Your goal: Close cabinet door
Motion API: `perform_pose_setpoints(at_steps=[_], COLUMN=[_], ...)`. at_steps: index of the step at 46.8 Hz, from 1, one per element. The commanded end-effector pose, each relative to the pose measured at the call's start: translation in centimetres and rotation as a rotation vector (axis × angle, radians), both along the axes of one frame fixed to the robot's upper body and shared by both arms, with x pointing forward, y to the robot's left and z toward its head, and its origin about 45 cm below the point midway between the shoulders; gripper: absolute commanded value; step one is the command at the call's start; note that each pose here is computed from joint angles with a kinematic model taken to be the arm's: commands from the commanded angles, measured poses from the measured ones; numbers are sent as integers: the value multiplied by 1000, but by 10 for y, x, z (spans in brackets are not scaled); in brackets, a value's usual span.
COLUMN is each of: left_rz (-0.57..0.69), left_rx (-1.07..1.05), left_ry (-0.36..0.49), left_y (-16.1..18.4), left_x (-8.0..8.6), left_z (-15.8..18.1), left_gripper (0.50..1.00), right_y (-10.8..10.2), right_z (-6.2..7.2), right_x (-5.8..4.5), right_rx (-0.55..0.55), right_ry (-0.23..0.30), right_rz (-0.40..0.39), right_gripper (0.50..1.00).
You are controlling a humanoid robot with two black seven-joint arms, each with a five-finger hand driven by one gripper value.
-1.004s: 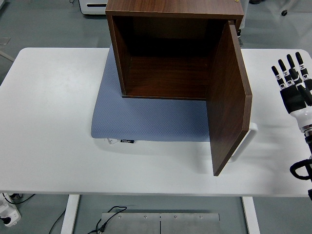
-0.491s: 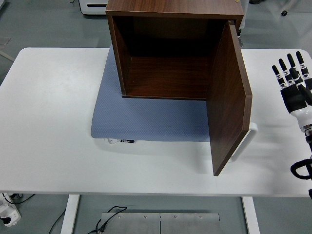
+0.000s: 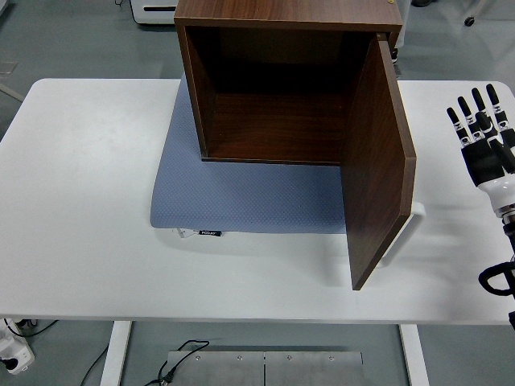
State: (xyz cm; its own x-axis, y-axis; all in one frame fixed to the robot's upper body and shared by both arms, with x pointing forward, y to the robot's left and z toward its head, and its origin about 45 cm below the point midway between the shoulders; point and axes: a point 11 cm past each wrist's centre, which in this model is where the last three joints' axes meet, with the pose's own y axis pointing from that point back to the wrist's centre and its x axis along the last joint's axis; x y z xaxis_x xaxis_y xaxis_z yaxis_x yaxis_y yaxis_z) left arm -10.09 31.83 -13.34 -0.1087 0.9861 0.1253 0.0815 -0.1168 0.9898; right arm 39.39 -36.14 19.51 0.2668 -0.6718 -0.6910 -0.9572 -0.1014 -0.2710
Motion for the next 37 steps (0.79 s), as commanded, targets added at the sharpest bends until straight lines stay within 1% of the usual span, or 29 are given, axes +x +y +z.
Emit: perform_pose_setpoints(at_steps=[1,18,23,37], left_rz=[0,0,0,0], left_rx=[0,0,0,0], left_ry=[1,1,0,1], left_y=[0,0,0,0], left_x=[0,0,0,0], left_z=[0,0,0,0], left_gripper=[1000,1000,1000,1000], right_y=[0,0,0,-10], right_z=[0,2,-3,5], right_x=[0,-2,-6,-6], right_rx=[1,-8,-11,-40], right_ry=[-1,-6,8,-4], right_rz=[-1,9,11,7], right_gripper=[1000,1000,1000,1000])
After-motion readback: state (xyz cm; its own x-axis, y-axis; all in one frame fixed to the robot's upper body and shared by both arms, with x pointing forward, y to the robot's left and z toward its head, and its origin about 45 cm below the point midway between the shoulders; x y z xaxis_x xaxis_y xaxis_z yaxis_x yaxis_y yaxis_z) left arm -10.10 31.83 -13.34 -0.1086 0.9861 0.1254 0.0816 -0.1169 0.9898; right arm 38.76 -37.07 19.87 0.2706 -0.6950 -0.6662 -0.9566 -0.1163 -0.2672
